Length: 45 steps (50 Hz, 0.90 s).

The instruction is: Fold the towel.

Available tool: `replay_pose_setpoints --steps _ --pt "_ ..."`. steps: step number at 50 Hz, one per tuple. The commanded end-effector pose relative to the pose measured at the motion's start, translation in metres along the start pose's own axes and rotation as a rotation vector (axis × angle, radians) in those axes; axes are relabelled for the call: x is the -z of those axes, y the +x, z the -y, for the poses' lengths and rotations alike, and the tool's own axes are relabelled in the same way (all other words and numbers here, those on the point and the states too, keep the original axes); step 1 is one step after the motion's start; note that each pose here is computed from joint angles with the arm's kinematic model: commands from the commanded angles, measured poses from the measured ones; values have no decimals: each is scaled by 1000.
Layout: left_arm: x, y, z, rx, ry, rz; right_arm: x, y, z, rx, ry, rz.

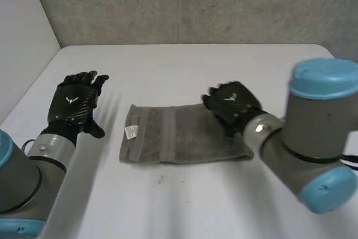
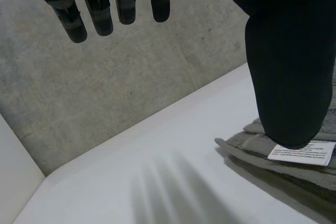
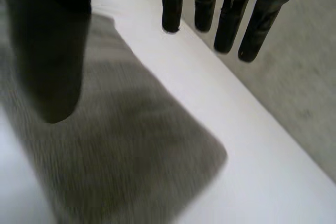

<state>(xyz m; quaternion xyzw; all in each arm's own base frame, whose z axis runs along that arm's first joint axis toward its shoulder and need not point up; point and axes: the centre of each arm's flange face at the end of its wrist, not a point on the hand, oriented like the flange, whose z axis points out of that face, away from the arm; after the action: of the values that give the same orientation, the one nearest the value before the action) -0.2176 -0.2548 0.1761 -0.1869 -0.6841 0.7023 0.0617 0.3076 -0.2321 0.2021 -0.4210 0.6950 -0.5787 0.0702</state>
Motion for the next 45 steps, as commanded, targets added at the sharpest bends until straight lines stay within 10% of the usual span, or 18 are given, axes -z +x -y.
replay_pose_setpoints --steps 1,18,27,40,45 --pt "0 1 -1 0 5 -2 -5 16 -49 -57 -33 -36" --pt "5 10 4 35 7 -28 -25 12 -97 -163 -49 -35" --pt "10 13 45 215 20 -68 -13 48 -87 -167 -57 -177" --pt "18 36 133 284 -25 -184 7 78 -53 192 -57 -267" --pt "11 40 155 297 8 -183 1 -5 6 326 162 -70"
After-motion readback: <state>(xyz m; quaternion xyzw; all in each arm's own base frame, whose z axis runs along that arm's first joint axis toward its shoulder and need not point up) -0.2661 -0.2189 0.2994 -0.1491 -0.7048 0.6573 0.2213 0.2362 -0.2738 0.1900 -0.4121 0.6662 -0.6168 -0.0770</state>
